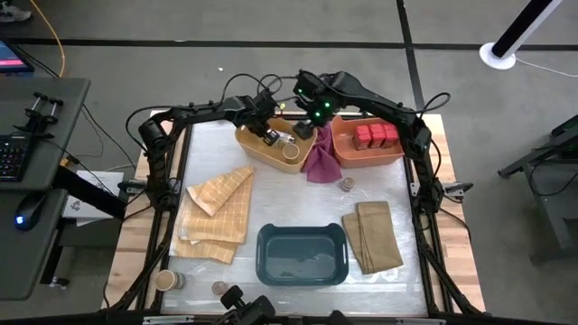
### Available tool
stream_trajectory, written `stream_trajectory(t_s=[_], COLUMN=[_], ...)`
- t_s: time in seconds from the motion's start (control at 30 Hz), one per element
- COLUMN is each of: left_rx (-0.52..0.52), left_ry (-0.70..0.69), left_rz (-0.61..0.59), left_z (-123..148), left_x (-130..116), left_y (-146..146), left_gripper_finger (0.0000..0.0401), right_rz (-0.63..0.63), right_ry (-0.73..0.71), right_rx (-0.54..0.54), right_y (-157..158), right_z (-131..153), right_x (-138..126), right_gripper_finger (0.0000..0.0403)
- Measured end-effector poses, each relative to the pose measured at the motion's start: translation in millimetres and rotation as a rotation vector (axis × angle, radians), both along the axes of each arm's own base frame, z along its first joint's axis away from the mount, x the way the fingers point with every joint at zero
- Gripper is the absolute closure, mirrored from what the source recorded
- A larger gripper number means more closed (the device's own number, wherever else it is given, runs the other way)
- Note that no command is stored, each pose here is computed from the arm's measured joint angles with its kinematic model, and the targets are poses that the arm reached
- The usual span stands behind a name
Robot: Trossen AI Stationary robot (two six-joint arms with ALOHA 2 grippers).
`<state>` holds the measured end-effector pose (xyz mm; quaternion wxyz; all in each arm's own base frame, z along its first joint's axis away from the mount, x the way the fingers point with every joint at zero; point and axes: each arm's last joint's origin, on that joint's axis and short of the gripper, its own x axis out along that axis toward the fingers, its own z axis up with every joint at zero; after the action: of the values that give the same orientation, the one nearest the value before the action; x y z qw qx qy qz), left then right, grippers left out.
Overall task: Sort spices by type
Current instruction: Put the right brown seasoning bottle into the yellow bin
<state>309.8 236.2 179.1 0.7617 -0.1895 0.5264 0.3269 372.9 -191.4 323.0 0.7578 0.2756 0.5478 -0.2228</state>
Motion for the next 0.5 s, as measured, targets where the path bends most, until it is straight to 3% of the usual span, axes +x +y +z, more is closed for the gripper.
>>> stream_trajectory(t_s=[0.17, 0.33, 0.5], left_rx=[0.003, 0.004, 0.005], left_ry=[-0.002, 0.006, 0.005], left_rz=[-0.024, -0.057, -0.081], left_z=[-0.1, -0.5, 2.2], left_x=[1.2, 1.1, 0.0], left_y=[-0.8, -1.1, -1.9], left_gripper_finger=[0.0401, 0.0401, 0.0401], right_rz=[0.087, 0.207, 0.241], right_ry=[0.180, 0.261, 0.317], right_rx=[0.022, 0.004, -0.107], right_y=[23.6, 47.4, 60.4], right_z=[-4.4, -18.1, -27.7], right_x=[-6.5, 0.7, 8.0], right_gripper_finger=[0.0073, 0.0079, 0.0127])
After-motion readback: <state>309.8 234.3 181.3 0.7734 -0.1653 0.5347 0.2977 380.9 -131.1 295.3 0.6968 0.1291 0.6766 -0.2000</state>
